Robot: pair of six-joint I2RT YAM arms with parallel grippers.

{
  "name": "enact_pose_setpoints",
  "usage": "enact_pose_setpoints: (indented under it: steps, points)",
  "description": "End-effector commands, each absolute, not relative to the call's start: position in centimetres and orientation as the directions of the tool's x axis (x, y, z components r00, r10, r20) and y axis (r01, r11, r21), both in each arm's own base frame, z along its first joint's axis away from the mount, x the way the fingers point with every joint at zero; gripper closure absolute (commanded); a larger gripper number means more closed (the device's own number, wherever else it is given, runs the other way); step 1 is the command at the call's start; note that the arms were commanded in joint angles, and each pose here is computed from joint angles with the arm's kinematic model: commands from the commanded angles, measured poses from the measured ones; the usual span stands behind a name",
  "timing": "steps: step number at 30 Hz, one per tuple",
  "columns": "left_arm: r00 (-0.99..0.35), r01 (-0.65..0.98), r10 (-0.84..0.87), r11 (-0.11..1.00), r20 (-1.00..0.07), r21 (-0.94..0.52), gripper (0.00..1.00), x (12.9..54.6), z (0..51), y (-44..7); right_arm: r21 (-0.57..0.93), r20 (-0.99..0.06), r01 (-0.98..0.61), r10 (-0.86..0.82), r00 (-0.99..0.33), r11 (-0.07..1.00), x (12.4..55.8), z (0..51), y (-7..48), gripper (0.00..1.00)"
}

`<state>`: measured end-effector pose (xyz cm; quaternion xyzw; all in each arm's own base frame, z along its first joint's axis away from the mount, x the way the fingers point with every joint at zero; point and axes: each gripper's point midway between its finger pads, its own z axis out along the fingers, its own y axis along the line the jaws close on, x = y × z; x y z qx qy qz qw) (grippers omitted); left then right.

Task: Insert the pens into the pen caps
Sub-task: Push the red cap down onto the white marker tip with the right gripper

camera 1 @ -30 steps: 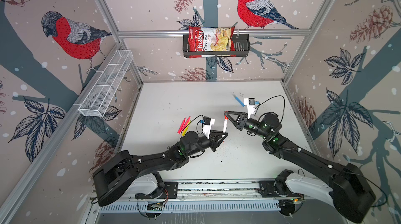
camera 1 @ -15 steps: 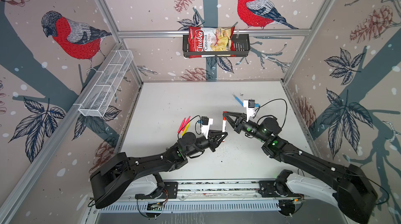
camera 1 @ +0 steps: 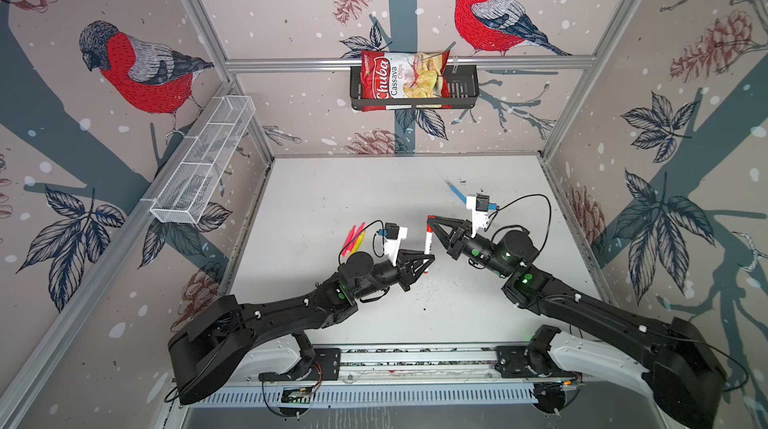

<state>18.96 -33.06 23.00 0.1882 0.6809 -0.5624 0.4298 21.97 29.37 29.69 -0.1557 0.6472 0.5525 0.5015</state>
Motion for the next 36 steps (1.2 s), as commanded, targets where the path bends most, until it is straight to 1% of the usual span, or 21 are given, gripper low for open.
enact_pose_setpoints:
  steps: [1, 11, 22, 30, 36]
  points:
    - [-0.437, 0.76, -0.428, 0.293, -0.791, -0.579, 1.0, 20.9, 28.1, -31.4, 0.583, -0.812, -0.754, 0.197, -0.549, 0.303, 19.7, 26.3, 30.6, 0.91]
    - [-0.43, 0.766, -0.446, 0.281, -0.785, -0.579, 1.0, 21.3, 28.7, -30.8, 0.584, -0.811, -0.753, 0.184, -0.555, 0.303, 19.5, 25.8, 30.8, 0.91]
    - [-0.412, 0.786, -0.502, 0.226, -0.76, -0.576, 1.0, 21.1, 30.9, -29.8, 0.601, -0.798, -0.743, 0.156, -0.583, 0.294, 18.8, 24.3, 31.8, 0.91]
    - [-0.404, 0.81, -0.537, 0.166, -0.741, -0.562, 1.0, 20.8, 32.6, -29.1, 0.61, -0.787, -0.734, 0.118, -0.606, 0.297, 17.8, 22.5, 32.5, 0.92]
    - [-0.379, 0.834, -0.552, 0.145, -0.743, -0.533, 1.0, 20.6, 33.7, -28.3, 0.612, -0.785, -0.741, 0.098, -0.612, 0.274, 16.8, 21.9, 32.3, 0.93]
